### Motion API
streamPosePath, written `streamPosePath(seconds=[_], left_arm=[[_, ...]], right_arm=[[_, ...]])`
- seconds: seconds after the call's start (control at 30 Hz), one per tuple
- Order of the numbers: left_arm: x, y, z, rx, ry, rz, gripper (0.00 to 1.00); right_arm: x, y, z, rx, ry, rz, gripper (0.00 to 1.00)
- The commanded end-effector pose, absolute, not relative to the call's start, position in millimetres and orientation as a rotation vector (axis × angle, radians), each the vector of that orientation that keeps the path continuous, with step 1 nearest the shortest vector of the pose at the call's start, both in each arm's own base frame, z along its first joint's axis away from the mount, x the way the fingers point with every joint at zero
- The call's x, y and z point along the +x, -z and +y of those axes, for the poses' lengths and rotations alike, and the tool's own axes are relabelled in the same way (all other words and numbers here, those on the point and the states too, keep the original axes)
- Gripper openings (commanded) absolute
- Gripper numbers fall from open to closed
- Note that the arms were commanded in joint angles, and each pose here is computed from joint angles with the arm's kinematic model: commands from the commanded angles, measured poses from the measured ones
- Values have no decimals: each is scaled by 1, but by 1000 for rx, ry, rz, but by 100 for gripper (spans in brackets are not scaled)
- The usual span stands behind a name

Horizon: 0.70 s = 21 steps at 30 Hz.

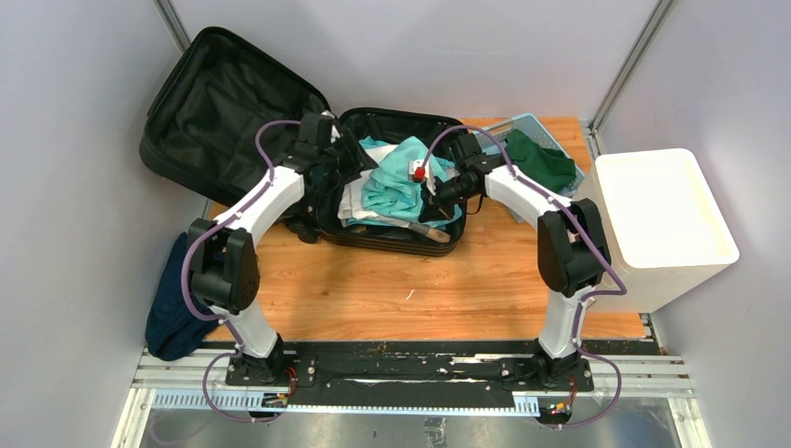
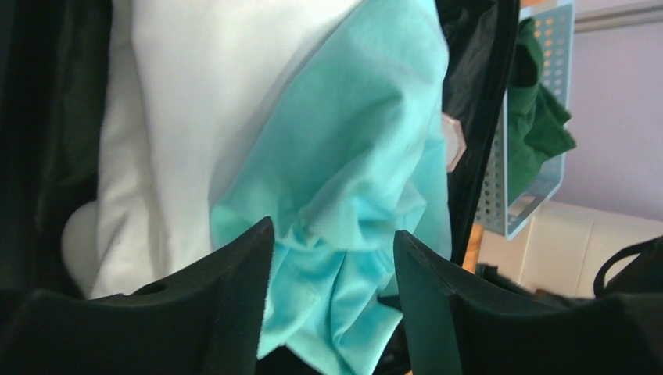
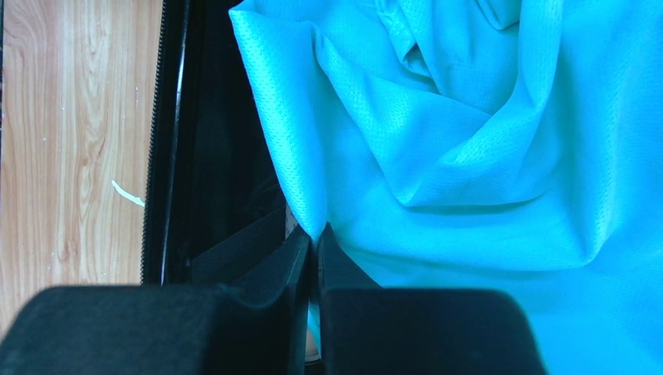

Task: Open, take out, and arrange the luggage
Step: Pick up the clothes from the luggage.

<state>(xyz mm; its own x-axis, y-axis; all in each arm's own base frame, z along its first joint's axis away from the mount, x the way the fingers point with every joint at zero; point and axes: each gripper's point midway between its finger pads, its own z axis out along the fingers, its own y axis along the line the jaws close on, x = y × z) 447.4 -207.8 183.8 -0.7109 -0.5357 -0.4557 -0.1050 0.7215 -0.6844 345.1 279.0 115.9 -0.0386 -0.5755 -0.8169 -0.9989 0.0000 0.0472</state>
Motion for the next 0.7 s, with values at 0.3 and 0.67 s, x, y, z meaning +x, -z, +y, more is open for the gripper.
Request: streamPosePath(seconds=[0.3,0.67], left_arm=[[358,-189,-219,-352,1091,2291,75],[367,-174,-239,-535,1193,2208,85]], right_arm=[[341,-204,305,-1493,-1110,1658,50],[422,-180,338,-1322,-898,1872,57]])
